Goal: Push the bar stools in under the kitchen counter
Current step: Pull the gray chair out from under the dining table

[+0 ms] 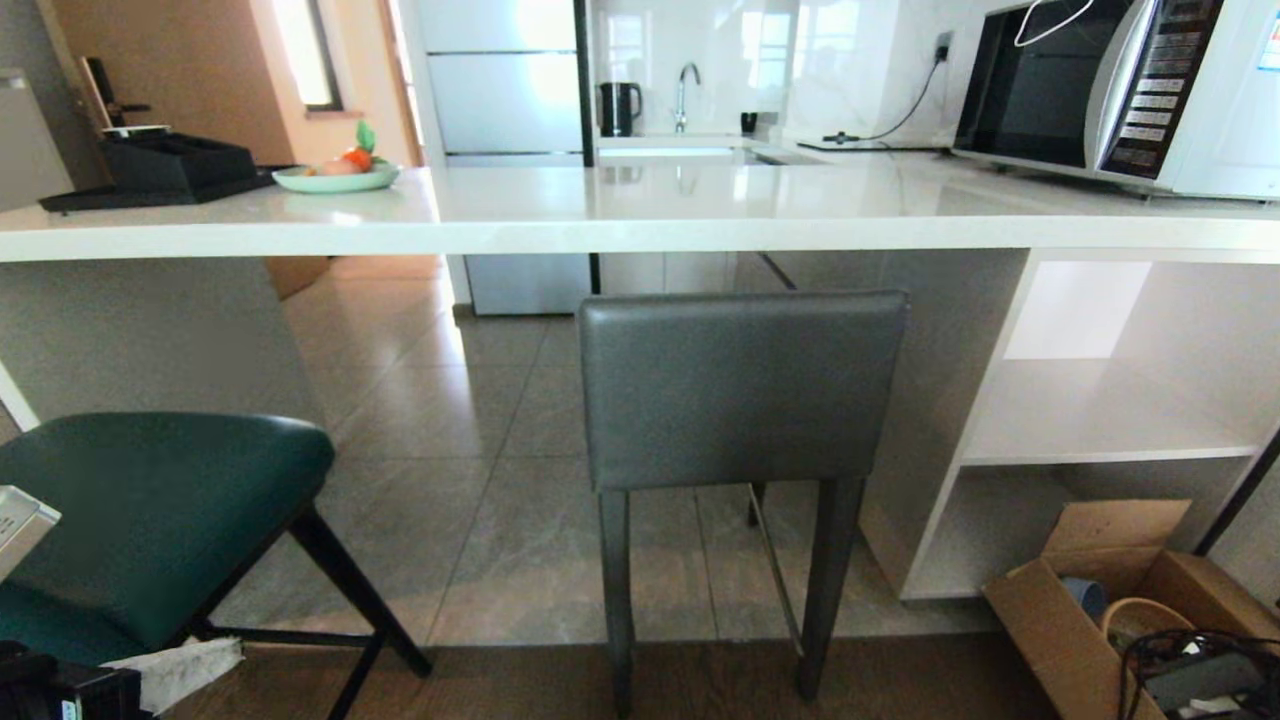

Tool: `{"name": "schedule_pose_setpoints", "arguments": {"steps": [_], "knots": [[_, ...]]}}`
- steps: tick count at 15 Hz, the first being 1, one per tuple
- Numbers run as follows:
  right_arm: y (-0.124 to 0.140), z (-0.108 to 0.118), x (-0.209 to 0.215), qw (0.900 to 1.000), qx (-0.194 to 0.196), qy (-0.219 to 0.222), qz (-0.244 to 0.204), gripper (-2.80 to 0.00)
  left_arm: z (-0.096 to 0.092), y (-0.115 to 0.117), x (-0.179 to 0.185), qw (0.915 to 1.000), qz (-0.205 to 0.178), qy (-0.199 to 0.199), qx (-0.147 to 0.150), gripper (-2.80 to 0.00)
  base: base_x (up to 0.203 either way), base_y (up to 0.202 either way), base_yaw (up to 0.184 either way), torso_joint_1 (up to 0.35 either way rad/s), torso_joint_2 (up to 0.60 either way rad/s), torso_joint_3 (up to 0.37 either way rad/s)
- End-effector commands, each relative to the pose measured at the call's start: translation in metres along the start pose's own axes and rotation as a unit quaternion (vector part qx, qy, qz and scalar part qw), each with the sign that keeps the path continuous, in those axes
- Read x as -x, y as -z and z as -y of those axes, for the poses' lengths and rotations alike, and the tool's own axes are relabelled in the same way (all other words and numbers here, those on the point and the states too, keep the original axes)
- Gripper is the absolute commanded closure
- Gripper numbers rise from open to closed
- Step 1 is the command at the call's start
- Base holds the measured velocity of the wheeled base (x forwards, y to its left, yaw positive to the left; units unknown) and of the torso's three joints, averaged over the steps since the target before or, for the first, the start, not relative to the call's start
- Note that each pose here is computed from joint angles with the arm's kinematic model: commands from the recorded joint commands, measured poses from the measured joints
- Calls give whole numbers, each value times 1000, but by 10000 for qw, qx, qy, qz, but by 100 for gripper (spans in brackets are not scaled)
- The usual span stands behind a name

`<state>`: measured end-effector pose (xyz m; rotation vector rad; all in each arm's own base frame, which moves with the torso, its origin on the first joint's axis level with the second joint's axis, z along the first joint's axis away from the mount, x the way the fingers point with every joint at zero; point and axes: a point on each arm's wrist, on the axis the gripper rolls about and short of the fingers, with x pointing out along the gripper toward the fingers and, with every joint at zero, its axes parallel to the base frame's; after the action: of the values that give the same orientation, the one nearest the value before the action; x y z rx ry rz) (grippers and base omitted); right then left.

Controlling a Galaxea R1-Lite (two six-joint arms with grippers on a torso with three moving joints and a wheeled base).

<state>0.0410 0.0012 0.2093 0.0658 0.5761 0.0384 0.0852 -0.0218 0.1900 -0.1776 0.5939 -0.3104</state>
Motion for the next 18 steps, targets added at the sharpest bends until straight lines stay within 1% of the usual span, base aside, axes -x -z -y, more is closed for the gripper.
{"name": "schedule_pose_setpoints", "arguments": {"steps": [1,4,6,7,10,11,14,16,17,18], "knots": [[2,0,-1,10000,-6,-7,-55,0,0,1,1,10000,5,13,6,0,191,0,2,1,5,6],[2,0,-7,10000,-5,-21,52,0,-1,6,-1,10000,-73,7,4,0,195,0,2,2,4,1],[-3,1,-17,9987,18,-14,517,0,-1,9,-2,10000,-3,53,-19,0,184,0,4,3,2,1],[-6,2,-27,9979,22,33,649,0,-1,7,-5,9999,120,77,-40,0,118,0,1,7,6,-6],[-23,4,-67,9969,-50,245,741,0,-1,-9,-25,9982,566,164,-110,0,0,0,0,0,0,0],[-31,5,-82,9967,-101,261,758,0,-2,-16,-37,9979,615,155,-120,0,0,0,0,0,0,0],[-49,6,-135,9977,-161,246,610,0,-7,-32,-88,9986,521,-1,-49,0,0,0,0,0,0,0],[-60,8,-175,9979,-131,135,620,0,-12,-42,-130,9978,658,-61,10,0,0,0,0,0,0,0],[-67,8,-194,9974,-93,92,705,0,-13,-46,-150,9971,759,-53,15,0,0,0,0,0,0,0],[-75,9,-211,9961,-25,55,882,0,-12,-51,-169,9962,866,-8,-1,0,0,0,0,0,0,0]]}}
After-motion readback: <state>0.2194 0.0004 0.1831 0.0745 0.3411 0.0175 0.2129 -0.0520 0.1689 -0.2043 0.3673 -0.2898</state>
